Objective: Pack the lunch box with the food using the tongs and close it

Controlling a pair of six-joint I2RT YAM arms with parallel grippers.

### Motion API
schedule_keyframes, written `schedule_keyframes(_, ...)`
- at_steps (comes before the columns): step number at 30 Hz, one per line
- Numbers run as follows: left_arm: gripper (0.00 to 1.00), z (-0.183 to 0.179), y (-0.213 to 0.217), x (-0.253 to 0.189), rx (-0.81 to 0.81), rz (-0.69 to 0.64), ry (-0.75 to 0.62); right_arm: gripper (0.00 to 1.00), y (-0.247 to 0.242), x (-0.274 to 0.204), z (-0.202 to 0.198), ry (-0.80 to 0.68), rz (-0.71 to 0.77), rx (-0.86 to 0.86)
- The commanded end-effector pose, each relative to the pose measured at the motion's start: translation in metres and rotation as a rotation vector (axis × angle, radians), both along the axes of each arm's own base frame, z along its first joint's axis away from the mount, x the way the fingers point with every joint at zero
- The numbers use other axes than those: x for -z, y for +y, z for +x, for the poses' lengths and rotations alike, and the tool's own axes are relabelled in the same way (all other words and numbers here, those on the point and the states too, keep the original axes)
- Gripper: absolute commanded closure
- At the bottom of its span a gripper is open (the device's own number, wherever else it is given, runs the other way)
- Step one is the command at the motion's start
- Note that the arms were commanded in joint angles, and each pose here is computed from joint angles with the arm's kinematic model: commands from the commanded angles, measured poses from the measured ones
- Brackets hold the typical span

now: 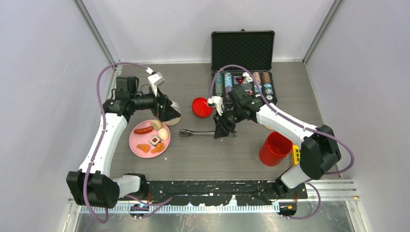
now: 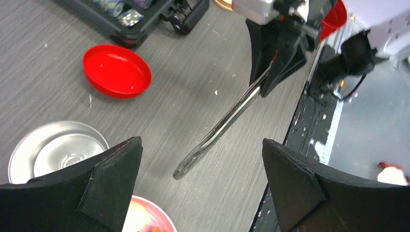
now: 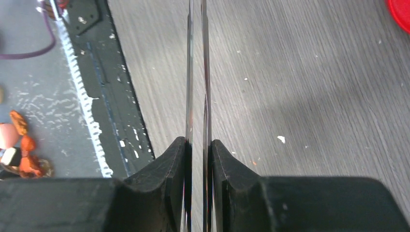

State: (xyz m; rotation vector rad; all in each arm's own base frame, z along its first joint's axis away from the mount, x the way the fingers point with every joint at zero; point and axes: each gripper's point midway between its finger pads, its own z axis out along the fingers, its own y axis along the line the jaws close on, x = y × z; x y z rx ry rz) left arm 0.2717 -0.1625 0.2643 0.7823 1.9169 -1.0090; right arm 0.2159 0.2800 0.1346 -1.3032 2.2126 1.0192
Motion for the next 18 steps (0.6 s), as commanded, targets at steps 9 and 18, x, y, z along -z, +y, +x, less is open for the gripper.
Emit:
schedule_keyframes(9,0.04,-0.056,-0.028,0.035,0.379,0.183,-0.110,0.75,0.017,-0.077,-0.027,-0.055,0.159,-0.124)
schedule_keyframes(18,0.07,-0.066,-0.035,0.064,0.435,0.255,-0.132,0.75,0.022,-0.092,-0.044,-0.040,0.181,-0.184)
